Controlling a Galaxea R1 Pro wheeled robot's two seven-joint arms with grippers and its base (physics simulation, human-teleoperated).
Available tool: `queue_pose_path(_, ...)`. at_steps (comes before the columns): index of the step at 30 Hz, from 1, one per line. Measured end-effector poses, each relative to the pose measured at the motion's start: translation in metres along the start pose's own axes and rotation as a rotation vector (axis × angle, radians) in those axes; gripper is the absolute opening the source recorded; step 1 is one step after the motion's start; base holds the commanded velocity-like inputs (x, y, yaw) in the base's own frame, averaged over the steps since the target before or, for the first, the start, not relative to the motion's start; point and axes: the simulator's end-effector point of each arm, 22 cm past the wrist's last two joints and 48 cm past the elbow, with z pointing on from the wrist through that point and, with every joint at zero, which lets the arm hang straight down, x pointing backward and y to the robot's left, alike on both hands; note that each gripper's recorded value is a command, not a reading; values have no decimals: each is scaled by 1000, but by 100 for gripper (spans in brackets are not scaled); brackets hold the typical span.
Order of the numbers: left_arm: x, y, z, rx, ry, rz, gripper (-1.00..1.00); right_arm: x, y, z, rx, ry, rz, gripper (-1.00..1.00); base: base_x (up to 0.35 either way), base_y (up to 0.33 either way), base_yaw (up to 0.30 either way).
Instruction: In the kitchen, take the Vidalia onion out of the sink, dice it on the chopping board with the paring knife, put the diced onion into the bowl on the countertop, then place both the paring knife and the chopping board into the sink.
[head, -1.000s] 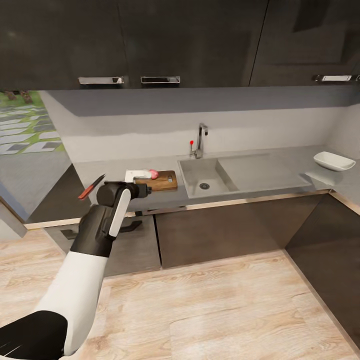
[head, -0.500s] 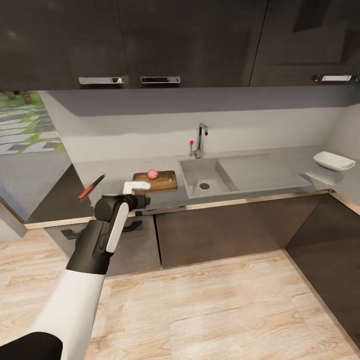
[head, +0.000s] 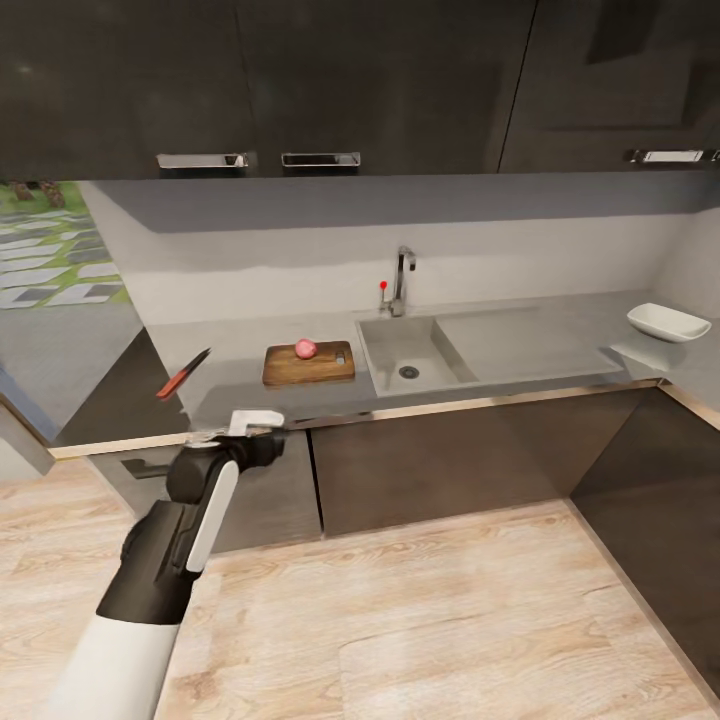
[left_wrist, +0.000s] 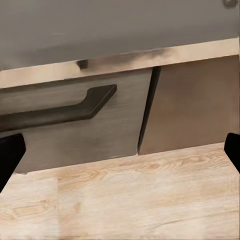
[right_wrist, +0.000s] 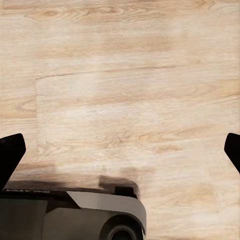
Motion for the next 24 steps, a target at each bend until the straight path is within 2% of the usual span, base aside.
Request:
queue_pose_path(3, 22, 1, -4, 1, 13, -2, 100, 0, 0, 0, 0, 0, 0, 100, 0, 0, 0)
queue_pose_path(7, 44, 0, -3, 2, -14, -11, 100, 0, 0, 0, 0, 0, 0, 100, 0, 0, 0)
queue_pose_path(11, 74, -2, -3, 4, -14, 54, 100, 0, 0, 0, 0, 0, 0, 100, 0, 0, 0)
queue_pose_path(13, 80, 1, -3, 2, -47, 108, 100, 0, 0, 0, 0, 0, 0, 100, 0, 0, 0)
queue_pose_path(17, 93, 8, -4, 8, -73, 167, 100, 0, 0, 0, 0, 0, 0, 100, 0, 0, 0)
queue_pose_path(22, 122, 9, -2, 48, -22, 130, 100, 0, -1, 0, 1, 0, 0, 100, 0, 0, 0)
queue_pose_path(23, 138, 14, 2, 54, 8, 94, 100, 0, -1, 0, 1, 0, -1, 100, 0, 0, 0)
queue_pose_path(24, 143, 16, 4, 54, 17, 82, 100, 0, -1, 0, 1, 0, -1, 100, 0, 0, 0)
